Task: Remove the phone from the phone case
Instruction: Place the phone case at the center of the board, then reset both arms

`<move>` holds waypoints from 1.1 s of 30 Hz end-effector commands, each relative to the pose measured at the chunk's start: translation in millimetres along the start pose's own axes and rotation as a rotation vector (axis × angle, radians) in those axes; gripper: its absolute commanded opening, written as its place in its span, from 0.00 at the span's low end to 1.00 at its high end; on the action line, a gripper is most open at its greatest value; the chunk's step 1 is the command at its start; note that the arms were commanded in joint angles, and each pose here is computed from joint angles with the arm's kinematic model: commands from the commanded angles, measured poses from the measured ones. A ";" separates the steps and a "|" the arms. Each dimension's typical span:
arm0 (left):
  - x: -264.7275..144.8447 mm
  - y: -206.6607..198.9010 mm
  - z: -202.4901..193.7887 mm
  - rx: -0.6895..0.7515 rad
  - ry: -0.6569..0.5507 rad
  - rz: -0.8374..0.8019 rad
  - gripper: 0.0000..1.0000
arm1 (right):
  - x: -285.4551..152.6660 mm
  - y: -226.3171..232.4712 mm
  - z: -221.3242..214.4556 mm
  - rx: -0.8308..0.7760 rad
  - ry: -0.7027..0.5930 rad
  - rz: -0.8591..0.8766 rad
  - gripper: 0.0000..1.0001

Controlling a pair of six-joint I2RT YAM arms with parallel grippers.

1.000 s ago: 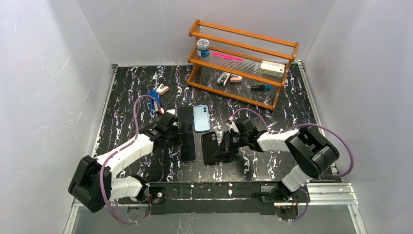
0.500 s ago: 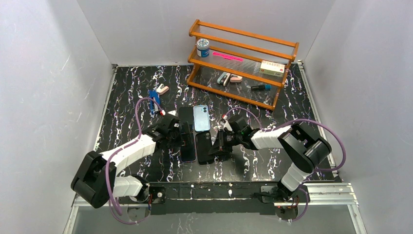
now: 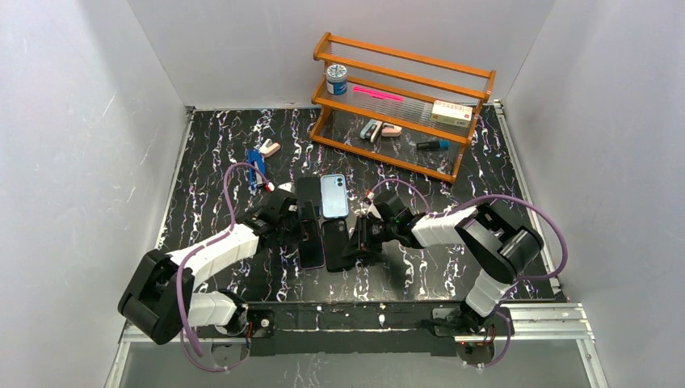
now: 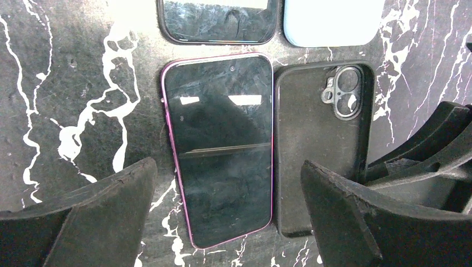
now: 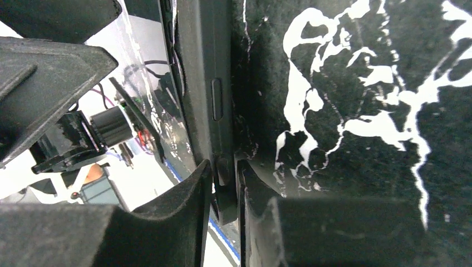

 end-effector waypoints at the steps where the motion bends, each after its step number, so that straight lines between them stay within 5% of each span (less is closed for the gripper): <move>1: 4.5 -0.8 -3.2 -0.011 0.014 -0.015 0.98 | -3.4 2.3 5.1 0.012 -0.054 -0.017 0.36; 10: 11.7 -1.3 1.1 -0.007 0.014 -0.002 0.98 | -13.7 -11.2 2.1 -0.009 -0.076 -0.094 0.70; 33: 31.8 -3.4 16.1 0.079 0.068 0.046 0.98 | -49.0 -24.7 28.5 -0.123 -0.349 -0.232 0.87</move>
Point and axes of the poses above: each gripper's point midway between its finger pads, its own x axis out along the fingers, its own y axis along the line the jaws close on, z = x × y, the point moved 2 cm from there along -x, back along the fingers, and after that the axes turned 12 degrees about x, right-handed, at the moved point
